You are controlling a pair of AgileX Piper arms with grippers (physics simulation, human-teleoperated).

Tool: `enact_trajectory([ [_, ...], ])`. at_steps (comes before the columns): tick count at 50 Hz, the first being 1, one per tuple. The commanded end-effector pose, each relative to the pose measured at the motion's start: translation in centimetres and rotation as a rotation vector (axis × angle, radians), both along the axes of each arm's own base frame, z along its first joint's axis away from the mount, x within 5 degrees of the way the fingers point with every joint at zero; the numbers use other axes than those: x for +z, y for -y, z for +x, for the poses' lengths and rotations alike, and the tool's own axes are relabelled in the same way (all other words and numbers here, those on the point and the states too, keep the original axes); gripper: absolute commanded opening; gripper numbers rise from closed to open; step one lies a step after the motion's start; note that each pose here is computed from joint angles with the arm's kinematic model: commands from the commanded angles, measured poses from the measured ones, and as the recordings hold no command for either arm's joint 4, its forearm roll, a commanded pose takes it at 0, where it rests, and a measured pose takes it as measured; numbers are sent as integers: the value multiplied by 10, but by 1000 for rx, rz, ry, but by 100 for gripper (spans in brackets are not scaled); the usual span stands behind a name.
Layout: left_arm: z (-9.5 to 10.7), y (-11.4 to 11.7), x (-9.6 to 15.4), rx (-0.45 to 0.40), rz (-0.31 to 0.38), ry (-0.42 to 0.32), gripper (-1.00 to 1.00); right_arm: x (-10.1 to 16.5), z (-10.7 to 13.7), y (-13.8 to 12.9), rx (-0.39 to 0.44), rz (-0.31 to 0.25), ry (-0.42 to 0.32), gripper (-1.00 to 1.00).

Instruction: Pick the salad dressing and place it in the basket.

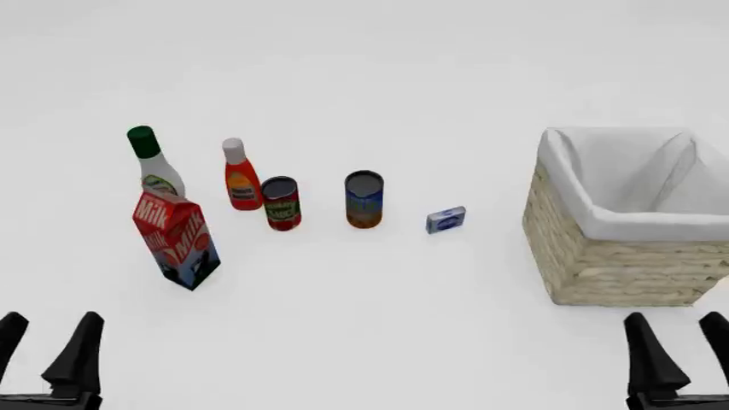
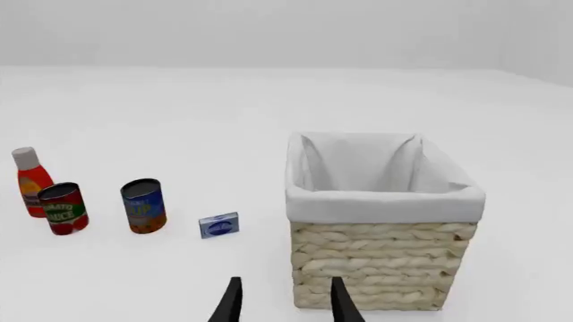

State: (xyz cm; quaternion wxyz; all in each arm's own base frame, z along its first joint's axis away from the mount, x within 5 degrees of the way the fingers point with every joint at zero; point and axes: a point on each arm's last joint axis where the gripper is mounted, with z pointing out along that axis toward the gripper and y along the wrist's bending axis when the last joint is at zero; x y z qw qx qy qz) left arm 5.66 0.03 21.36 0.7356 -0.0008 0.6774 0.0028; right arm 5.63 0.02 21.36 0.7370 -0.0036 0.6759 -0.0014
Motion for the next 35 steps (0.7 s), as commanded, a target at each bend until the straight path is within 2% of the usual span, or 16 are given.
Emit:
enact_trajectory([
  [1, -1, 0, 3, 1, 4, 12, 100, 1, 0, 0, 4, -2, -2, 100],
  [12, 1, 0, 20, 1, 24, 30, 100, 2, -1, 0, 8, -1, 6, 100],
  [19, 32, -3, 48, 34, 55, 12, 100, 2, 0, 0, 3, 6, 5, 100],
  [21, 38, -4, 59, 45, 80, 27, 100, 2, 0, 0, 5, 5, 5, 100],
  [25, 53, -3, 78, 32, 92, 34, 100, 1, 0, 0, 7, 4, 3, 100],
  [28, 74, -1, 95, 13, 82, 28, 100, 1, 0, 0, 8, 3, 0, 100],
  [31, 83, -1, 100, 10, 83, 24, 100, 1, 0, 0, 9, 2, 0, 100],
  [32, 94, 0, 107, 4, 78, 15, 100, 1, 0, 0, 9, 2, -2, 100],
  [33, 94, 0, 107, 4, 78, 15, 100, 1, 0, 0, 9, 2, -2, 100],
  [35, 108, 0, 117, 4, 94, 19, 100, 0, 0, -1, 12, 2, -5, 100],
])
